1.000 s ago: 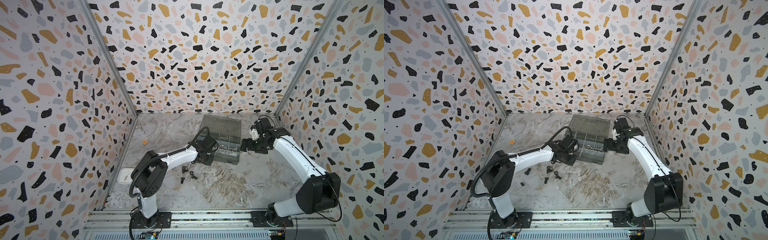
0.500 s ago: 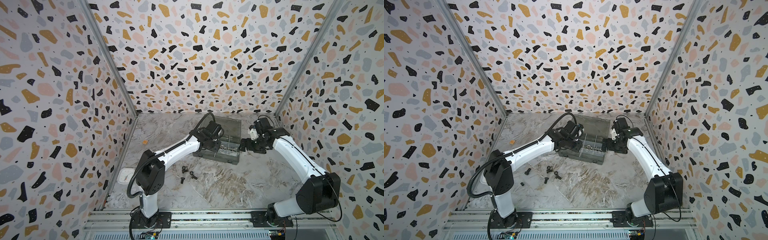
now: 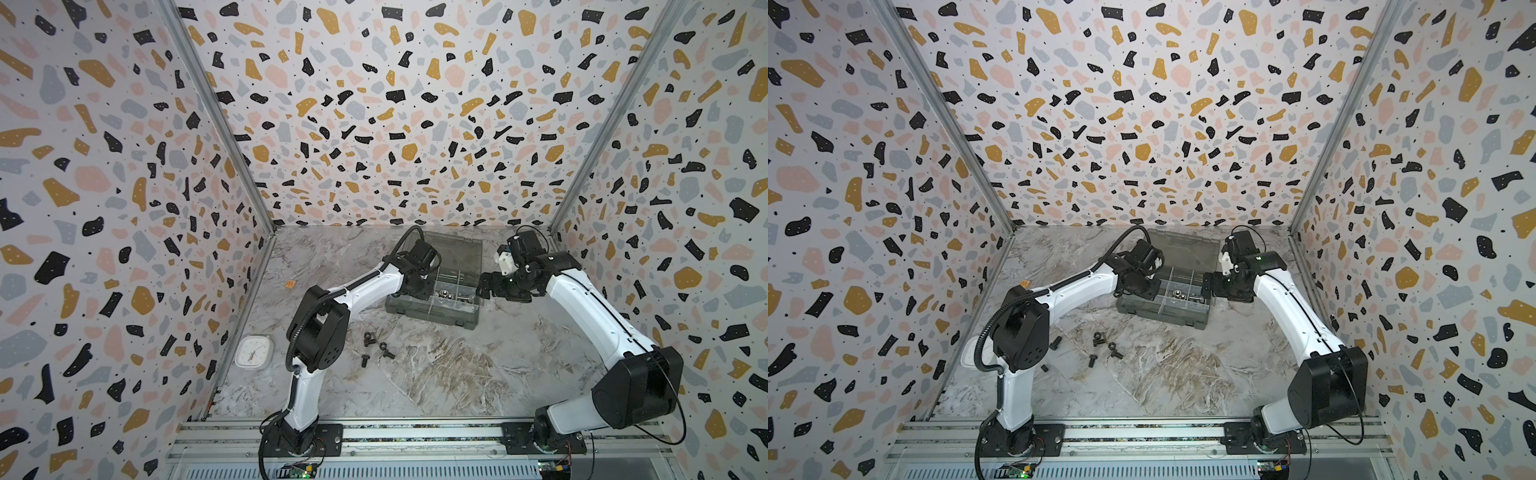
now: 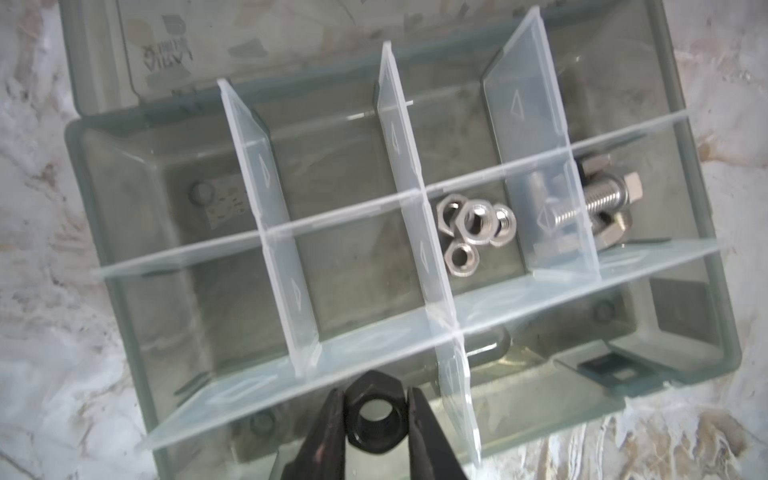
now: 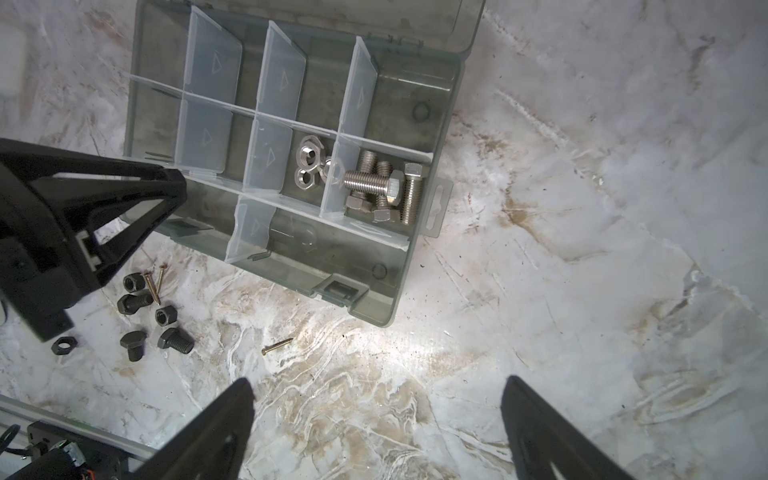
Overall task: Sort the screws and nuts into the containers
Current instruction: 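Carry the black nut into an empty compartment and open the left gripper, then move the left gripper to the black parts and grasp a black nut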
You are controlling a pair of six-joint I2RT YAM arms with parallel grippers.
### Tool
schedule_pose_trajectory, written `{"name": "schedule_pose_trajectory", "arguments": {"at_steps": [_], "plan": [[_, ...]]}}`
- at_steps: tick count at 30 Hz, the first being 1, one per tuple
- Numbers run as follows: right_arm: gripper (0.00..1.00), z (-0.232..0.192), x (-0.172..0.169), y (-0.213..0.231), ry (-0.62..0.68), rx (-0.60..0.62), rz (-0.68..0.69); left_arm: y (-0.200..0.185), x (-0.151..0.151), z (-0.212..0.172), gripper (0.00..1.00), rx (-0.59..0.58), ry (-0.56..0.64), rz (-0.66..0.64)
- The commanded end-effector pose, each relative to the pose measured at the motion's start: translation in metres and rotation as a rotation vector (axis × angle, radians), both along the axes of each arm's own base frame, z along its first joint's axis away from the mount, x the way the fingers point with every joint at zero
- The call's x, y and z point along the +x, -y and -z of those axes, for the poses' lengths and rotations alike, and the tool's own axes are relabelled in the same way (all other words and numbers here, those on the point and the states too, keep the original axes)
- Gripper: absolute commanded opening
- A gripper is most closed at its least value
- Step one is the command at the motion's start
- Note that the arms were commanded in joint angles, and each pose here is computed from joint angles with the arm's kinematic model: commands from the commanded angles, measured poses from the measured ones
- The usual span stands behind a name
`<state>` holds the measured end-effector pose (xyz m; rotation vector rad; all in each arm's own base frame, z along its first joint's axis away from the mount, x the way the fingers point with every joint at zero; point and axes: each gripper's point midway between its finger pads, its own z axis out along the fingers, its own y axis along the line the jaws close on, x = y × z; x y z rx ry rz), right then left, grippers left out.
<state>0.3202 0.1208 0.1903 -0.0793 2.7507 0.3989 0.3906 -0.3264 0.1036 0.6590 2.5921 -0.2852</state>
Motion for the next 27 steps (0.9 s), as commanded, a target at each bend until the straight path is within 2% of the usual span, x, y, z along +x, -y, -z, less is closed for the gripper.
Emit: {"name": "schedule_pose_trajectory", "arguments": {"at_steps": [1,7,10,12,15,22,27], "plan": [[0.94,-0.01,0.002,0.002,0.01,-0.025,-0.009,0.012,0.015,-0.013,0.25,-0.042,0.039,0.018],[0.94,-0.008,0.01,0.001,0.005,-0.028,-0.01,0.015,0.024,-0.002,0.25,-0.045,0.02,0.021],[0.94,-0.008,0.014,0.0,0.007,-0.032,-0.009,0.016,0.027,0.004,0.3,-0.051,0.005,0.023],[0.95,-0.009,0.017,0.0,0.005,-0.037,-0.007,0.017,0.029,0.007,0.49,-0.056,-0.005,0.025],[0.95,-0.01,0.021,0.0,0.007,-0.041,-0.007,0.02,0.028,0.004,0.68,-0.065,-0.014,0.038],[0.95,-0.015,0.026,-0.003,0.013,-0.04,-0.012,0.007,0.019,-0.024,0.68,-0.053,0.015,0.032],[0.95,-0.009,0.019,-0.017,-0.002,-0.042,-0.047,-0.024,-0.008,-0.029,0.64,-0.011,0.009,-0.003]]}}
